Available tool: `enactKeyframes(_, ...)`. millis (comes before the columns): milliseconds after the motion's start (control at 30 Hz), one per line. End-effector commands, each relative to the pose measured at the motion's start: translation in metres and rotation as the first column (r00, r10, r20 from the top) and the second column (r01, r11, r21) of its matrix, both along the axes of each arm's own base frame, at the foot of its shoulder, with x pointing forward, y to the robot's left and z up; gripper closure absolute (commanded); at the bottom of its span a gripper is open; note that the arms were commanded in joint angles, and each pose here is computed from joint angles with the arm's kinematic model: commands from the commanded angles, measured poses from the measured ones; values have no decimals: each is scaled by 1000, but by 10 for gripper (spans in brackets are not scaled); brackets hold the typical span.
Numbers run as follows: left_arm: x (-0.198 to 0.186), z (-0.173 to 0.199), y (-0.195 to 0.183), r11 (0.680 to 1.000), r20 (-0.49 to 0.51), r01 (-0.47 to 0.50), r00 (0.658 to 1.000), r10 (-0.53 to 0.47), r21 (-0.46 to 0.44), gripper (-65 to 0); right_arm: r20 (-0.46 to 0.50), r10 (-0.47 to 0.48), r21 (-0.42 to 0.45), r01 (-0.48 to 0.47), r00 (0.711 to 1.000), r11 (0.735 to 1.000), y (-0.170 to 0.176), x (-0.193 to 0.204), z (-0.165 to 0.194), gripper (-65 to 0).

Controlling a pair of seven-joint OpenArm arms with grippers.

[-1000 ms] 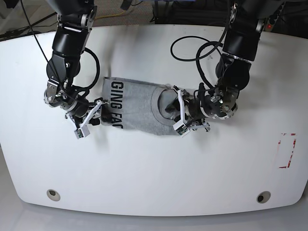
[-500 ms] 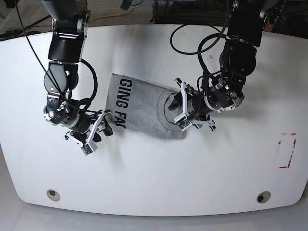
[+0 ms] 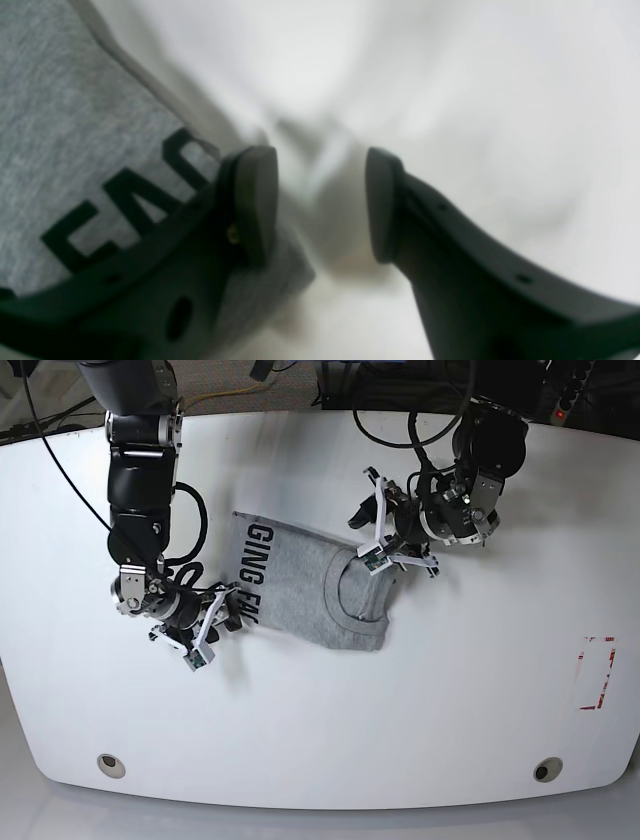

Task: Fold the T-shirt properly
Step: 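Grasp the bundle edge with the left gripper and rotate it on the table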

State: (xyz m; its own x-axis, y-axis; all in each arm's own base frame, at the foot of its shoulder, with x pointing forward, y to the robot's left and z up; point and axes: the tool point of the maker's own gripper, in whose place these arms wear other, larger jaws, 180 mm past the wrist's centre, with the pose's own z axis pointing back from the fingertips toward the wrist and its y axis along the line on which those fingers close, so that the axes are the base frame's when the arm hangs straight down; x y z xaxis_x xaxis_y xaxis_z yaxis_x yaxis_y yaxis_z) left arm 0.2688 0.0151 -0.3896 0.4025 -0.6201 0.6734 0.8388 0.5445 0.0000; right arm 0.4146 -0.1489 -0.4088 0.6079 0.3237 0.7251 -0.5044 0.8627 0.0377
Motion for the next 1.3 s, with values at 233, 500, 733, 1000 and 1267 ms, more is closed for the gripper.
enactKeyframes(233, 82, 13, 2, 999, 37, -50, 998, 50, -20, -254, 38, 37, -116, -32, 999, 993, -9, -28, 20, -274)
enactKeyframes(500, 131, 21, 11, 994, 47, -95, 994, 97, -47, -254, 14, 79, -167, -75, 997, 983, 15, -65, 25, -274)
enactKeyframes(733, 153, 35, 29, 993, 86, -117, 989, 119, -30, -254, -9, 92, -121, -92, 996, 988, 57, -81, 29, -274)
enactKeyframes(1000, 165, 85, 59, 992, 243, -110, 965, 94, 54, -254, -18, 155, -7, -155, 988, 988, 121, -88, 30, -274)
enactKeyframes(1267, 144, 107, 45, 986, 298, -156, 945, 132, 57, -256, -26, 113, 2, -113, 993, 994, 108, -83, 28, -274)
